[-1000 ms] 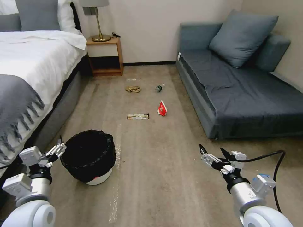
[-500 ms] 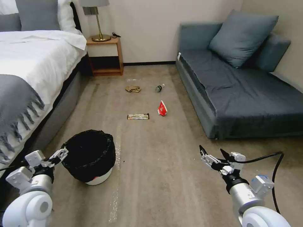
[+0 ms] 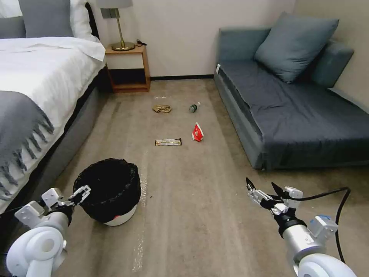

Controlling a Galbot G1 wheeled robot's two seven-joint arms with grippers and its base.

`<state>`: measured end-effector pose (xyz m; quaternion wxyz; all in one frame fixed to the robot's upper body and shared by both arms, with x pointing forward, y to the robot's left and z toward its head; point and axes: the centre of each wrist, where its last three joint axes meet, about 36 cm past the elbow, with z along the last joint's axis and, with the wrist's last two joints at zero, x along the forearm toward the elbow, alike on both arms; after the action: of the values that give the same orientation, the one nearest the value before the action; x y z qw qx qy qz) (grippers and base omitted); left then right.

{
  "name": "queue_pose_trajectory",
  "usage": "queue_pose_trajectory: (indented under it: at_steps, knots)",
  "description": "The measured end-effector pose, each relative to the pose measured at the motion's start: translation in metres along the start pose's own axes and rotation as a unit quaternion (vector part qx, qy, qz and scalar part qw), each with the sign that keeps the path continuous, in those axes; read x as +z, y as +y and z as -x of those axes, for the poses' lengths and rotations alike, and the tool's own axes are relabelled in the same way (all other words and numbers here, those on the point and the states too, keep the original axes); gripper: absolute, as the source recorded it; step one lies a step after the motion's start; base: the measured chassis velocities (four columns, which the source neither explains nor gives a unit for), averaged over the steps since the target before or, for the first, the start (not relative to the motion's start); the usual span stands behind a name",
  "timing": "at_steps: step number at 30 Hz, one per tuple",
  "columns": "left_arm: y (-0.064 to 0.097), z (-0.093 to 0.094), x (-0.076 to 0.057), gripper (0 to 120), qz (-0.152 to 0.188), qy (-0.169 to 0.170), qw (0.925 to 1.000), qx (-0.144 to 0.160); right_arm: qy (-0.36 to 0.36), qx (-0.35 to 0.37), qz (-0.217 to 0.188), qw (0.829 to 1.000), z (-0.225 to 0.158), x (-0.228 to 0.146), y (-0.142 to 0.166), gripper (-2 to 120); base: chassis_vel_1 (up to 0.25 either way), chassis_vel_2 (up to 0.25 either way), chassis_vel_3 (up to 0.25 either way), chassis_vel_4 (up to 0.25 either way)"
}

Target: Pick up the trash bin, then pick up the garbage on the floor and place it into the trash bin.

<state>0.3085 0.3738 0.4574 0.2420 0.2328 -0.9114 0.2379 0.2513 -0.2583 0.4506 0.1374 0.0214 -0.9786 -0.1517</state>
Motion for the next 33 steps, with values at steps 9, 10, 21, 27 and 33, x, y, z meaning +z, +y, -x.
queue_pose_trajectory:
  at_steps: [9,10,21,27,33]
  knots:
    - [0.008,0.024,0.008,97,-0.003,0.018,0.9996,-0.022,0.001,-0.002,0.003,1.000,0.004,0.003,0.002,100,0.000,0.000,0.000,0.000]
    - [0.008,0.024,0.008,97,-0.003,0.018,0.9996,-0.022,0.001,-0.002,0.003,1.000,0.004,0.003,0.002,100,0.000,0.000,0.000,0.000]
    - [0.015,0.049,0.026,94,-0.002,0.041,0.9982,-0.045,0.005,0.001,0.005,1.000,0.004,0.007,0.000,100,0.000,0.000,0.000,0.000]
    - [0.019,0.064,0.032,94,-0.009,0.052,0.9972,-0.054,0.005,-0.003,0.008,1.000,0.002,0.008,0.003,100,0.000,0.000,0.000,0.000]
    - [0.021,0.073,0.038,87,-0.014,0.063,0.9962,-0.058,0.008,-0.010,0.012,1.000,0.000,0.011,0.009,100,0.000,0.000,0.000,0.000]
